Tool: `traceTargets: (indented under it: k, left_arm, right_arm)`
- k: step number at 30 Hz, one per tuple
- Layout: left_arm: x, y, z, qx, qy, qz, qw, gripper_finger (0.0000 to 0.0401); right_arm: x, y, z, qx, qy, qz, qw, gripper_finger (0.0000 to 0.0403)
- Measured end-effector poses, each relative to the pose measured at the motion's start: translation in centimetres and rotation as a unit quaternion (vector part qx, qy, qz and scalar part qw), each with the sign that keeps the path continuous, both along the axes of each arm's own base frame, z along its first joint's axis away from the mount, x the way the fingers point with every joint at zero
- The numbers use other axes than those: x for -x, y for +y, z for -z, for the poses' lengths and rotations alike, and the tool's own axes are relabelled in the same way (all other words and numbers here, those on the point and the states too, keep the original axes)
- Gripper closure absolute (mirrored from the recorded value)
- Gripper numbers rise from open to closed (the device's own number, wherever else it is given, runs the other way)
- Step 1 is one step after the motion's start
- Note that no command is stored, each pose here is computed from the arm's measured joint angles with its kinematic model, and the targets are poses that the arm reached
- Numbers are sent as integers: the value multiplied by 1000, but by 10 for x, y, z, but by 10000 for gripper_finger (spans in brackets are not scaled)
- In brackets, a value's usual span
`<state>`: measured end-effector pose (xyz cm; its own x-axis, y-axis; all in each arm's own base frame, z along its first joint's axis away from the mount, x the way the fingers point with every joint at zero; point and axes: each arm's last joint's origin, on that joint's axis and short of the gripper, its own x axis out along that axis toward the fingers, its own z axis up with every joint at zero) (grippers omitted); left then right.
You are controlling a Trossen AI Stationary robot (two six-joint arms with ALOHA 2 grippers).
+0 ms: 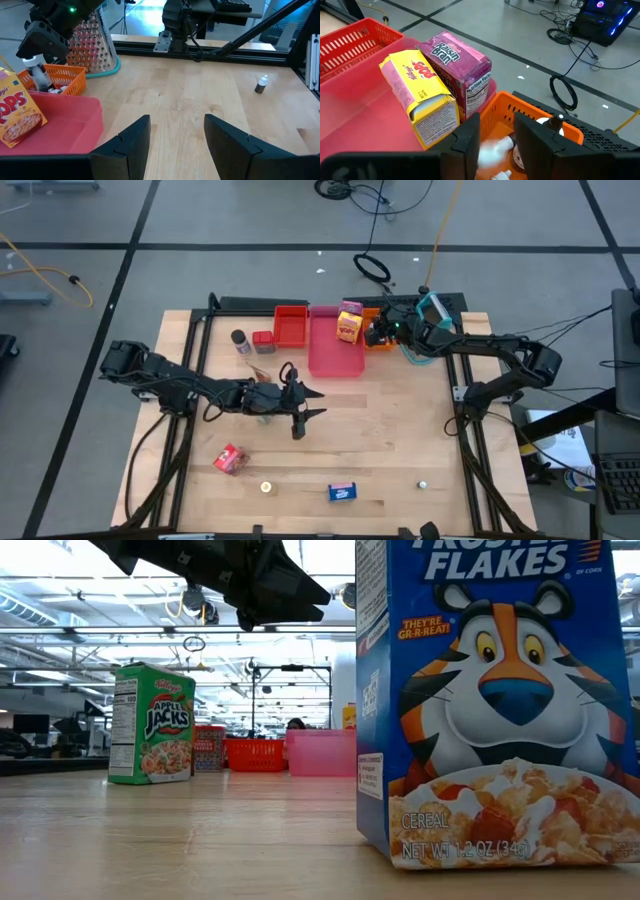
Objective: Pick & Place Kitchen Items
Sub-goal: Put the black food coloring bottle into the orange bin
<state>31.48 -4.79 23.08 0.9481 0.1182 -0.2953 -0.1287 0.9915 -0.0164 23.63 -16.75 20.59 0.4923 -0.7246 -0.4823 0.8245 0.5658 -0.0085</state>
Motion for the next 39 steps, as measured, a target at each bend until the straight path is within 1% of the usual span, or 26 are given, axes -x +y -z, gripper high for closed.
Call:
traceTargets:
  k: [5,10,13,16,19,22,25,27,32,36,39]
  left_arm:
    - [0,0,0,0,0,0,1000,215]
    - [0,0,0,0,0,0,1000,215]
    - [0,0,0,0,0,0,1000,215]
    - [0,0,0,0,0,0,1000,215]
    - [0,0,0,0,0,0,1000,215]
    - [0,0,0,0,0,0,1000,215]
    - [0,0,0,0,0,0,1000,215]
    - [0,0,0,0,0,0,1000,215]
    - [0,0,0,0,1,0,1000,215]
    - [0,0,1,0,4,0,1000,215]
    - [1,0,2,1,10,0,1000,215]
  right_arm:
    - [0,0,0,0,-1,1,1000,262]
    - [-4,6,-3,0,-13,-14,1000,258]
    - [-11,19,-12,4,-42,-59,997,265]
    - [-15,37,-21,6,-52,-110,993,272]
    - [-18,56,-30,0,-64,-175,983,279]
    - [-18,75,-38,-20,-80,-233,969,284]
    - [-18,95,-42,-37,-84,-291,952,287]
    - [-20,109,-46,-45,-92,-336,936,288]
    - [-23,147,-47,-82,-95,-456,881,289]
    - [-23,179,-47,-108,-97,-525,838,289]
    - [-21,202,-47,-117,-91,-561,815,289]
